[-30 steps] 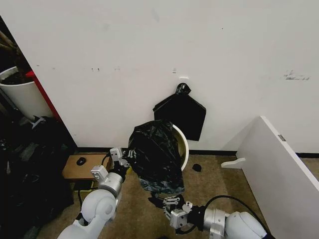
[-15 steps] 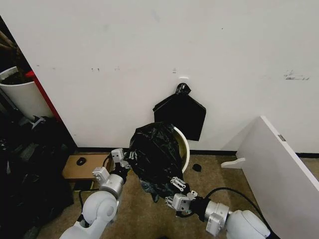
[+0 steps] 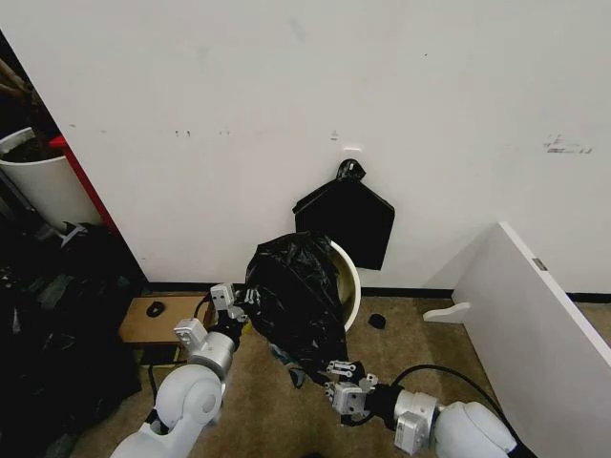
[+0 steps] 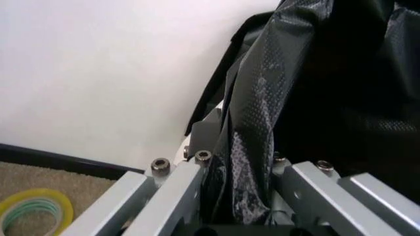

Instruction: Place the garbage bag over the trash bin.

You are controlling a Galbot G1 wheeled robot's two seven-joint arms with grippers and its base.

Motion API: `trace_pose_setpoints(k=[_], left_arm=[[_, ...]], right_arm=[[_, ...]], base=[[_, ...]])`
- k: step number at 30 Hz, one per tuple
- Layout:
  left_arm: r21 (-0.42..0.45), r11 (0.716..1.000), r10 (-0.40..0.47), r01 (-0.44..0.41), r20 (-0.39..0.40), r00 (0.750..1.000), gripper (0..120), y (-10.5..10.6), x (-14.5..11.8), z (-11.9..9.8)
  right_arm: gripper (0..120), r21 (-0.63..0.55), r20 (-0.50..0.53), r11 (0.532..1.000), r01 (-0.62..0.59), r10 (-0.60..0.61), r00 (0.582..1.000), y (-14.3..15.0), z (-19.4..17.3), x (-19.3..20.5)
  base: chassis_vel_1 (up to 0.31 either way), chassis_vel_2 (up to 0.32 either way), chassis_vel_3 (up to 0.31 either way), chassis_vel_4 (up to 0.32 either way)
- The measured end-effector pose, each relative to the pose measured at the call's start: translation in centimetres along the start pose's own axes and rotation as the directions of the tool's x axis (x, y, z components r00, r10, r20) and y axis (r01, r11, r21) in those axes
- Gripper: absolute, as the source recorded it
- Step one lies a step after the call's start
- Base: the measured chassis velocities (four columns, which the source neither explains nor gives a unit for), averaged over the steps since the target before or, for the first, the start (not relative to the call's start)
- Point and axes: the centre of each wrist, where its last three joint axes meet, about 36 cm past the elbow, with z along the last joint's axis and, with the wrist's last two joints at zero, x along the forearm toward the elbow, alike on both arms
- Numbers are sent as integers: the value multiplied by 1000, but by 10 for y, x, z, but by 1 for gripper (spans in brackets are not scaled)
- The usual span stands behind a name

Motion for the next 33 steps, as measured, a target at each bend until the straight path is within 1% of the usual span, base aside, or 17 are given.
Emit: trace_pose_setpoints(k=[5,9,12,13,14,17,19,20,23,27,33], left_arm=[[43,999,-10,11,-21,1000,0,-5,3,-5],[126,991,-33,47,-117,993,0,-20,9,-18],[135,990,-30,48,-135,990,0,-22,11,-21],[140,989,-27,49,-154,988,0,-24,14,-23],[140,989,-28,50,-160,987,0,-24,15,-24],[133,990,-31,55,-173,984,0,-24,19,-28],[105,993,-41,61,-181,983,0,-21,21,-28],[105,993,-41,61,-181,983,0,-21,21,-28],[62,996,-55,68,-186,981,0,-15,24,-30],[39,997,-58,66,-194,979,0,-12,25,-34],[9,998,-59,62,-201,978,0,-9,27,-34]], right_arm=[[0,116,38,993,-19,15,999,-1,5,-3],[0,250,73,968,2,-21,997,-2,12,-7],[0,277,68,961,7,-27,997,-2,15,-7],[0,328,48,944,21,-39,998,-4,21,-6],[0,351,31,936,29,-43,999,-5,25,-5],[0,385,-10,922,32,-31,999,-7,36,-2],[0,407,-43,913,15,2,999,-9,44,3],[0,407,-43,913,15,2,999,-9,44,3],[0,425,-87,905,-3,44,995,-15,55,13],[0,422,-115,907,-18,73,991,-19,65,20],[0,347,-111,935,-72,117,987,-17,81,27]], base=[[0,0,0,0],[0,0,0,0],[0,0,0,0],[0,0,0,0],[0,0,0,0],[0,0,0,0],[0,0,0,0],[0,0,0,0],[0,0,0,0],[0,0,0,0],[0,0,0,0]])
